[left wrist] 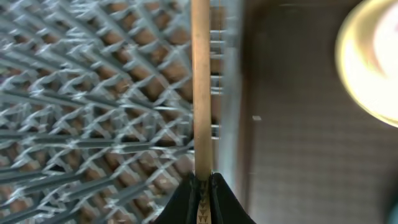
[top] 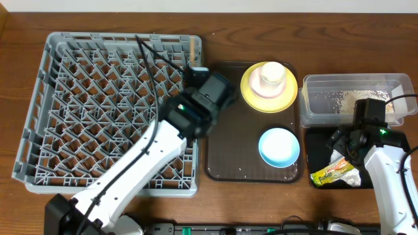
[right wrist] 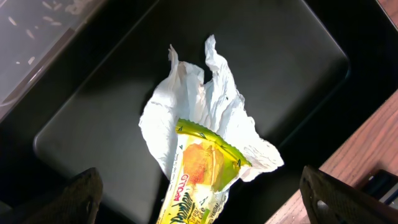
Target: Sort waste into correct bins and load items into the dishwasher rack
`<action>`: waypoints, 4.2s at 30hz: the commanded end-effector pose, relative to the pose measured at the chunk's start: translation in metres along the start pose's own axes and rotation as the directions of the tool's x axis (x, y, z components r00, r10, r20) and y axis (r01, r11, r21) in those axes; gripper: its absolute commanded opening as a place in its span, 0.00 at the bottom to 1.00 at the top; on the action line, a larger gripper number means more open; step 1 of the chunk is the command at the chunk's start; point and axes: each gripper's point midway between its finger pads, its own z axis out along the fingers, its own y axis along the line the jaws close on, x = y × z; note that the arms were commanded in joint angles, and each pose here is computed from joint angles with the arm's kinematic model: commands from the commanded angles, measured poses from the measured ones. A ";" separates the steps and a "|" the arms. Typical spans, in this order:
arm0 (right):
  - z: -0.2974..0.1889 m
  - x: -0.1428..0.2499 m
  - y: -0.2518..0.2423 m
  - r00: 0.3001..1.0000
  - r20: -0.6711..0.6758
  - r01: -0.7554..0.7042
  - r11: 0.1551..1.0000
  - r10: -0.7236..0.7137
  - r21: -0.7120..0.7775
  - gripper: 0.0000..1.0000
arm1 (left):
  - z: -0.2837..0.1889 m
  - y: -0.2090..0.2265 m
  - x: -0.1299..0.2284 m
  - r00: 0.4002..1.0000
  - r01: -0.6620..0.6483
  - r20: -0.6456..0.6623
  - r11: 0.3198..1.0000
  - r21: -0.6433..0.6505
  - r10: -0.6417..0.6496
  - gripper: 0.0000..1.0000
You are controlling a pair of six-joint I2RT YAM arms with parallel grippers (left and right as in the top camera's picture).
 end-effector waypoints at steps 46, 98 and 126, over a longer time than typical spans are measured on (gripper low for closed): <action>-0.005 -0.009 -0.003 0.999 0.032 -0.010 1.000 0.010 0.010 0.99 | -0.020 -0.040 -0.007 0.988 0.047 -0.155 0.890 0.454 0.027 0.44; -0.005 -0.009 -0.003 0.999 0.032 -0.010 1.000 0.010 0.010 0.99 | 0.167 -0.188 0.026 0.974 0.212 -0.153 0.916 0.342 -0.169 0.33; -0.005 -0.009 -0.003 0.999 0.032 -0.010 1.000 0.010 0.010 0.99 | 0.105 -0.125 0.056 0.957 0.065 -0.291 0.978 0.201 -0.004 0.36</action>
